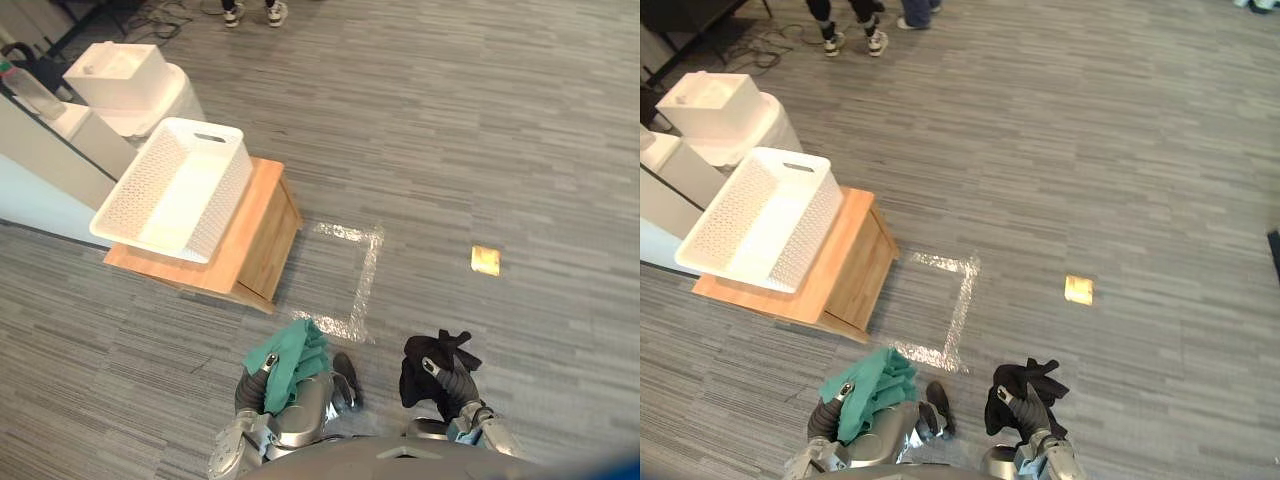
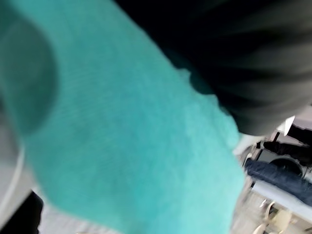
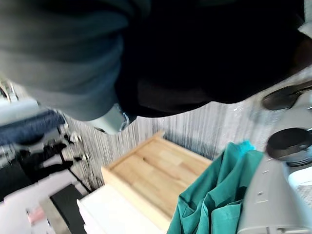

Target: Tidy the bed and pick cloth on bed and put in laundry

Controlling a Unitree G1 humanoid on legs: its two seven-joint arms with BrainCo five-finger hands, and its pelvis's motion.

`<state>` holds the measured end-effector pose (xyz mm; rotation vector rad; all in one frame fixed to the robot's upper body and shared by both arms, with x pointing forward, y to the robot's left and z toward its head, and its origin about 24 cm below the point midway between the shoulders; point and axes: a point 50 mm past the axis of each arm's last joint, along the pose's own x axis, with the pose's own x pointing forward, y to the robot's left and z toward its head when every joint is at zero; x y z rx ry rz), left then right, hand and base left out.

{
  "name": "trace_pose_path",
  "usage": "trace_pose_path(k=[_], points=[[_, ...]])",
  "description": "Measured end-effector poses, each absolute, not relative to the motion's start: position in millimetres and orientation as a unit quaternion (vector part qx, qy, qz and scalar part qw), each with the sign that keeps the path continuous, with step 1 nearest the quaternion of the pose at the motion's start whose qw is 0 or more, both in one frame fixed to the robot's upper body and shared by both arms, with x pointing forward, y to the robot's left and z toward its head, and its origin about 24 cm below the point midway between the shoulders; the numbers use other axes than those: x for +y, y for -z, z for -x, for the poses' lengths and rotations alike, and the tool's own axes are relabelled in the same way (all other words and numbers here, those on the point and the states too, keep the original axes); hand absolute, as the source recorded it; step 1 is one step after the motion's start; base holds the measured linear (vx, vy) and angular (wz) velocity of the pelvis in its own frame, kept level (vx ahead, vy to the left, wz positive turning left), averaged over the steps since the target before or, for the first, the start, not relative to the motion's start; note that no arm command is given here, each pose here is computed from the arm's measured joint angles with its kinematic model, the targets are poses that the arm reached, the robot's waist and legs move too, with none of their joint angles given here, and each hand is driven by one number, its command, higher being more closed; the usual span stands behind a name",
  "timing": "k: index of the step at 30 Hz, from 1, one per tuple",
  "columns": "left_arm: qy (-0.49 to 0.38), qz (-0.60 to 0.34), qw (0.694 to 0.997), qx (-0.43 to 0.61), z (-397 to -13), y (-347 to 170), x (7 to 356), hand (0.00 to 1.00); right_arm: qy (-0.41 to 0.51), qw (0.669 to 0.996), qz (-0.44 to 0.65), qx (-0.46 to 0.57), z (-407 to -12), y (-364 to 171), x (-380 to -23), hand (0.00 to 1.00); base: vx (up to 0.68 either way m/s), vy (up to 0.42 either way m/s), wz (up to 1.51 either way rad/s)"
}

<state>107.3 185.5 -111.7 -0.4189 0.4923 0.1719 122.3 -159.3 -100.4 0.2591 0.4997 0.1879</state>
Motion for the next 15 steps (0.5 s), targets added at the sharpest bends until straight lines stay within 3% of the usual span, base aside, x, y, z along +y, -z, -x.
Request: trace_pose_path(k=[8,15], points=[[-0.093,0.173,0.945,0.260,-104,113,188,1.00,-0.132,0.954,-0.124,0.239,-115,95,-146,1.00,0.33,-0.004,1.08],[-0.106,0.171,0.943,0.265,-92,115,190,1.00,-0.170,0.950,-0.129,0.228,-110,96,-132,1.00,0.32,-0.250,1.30]])
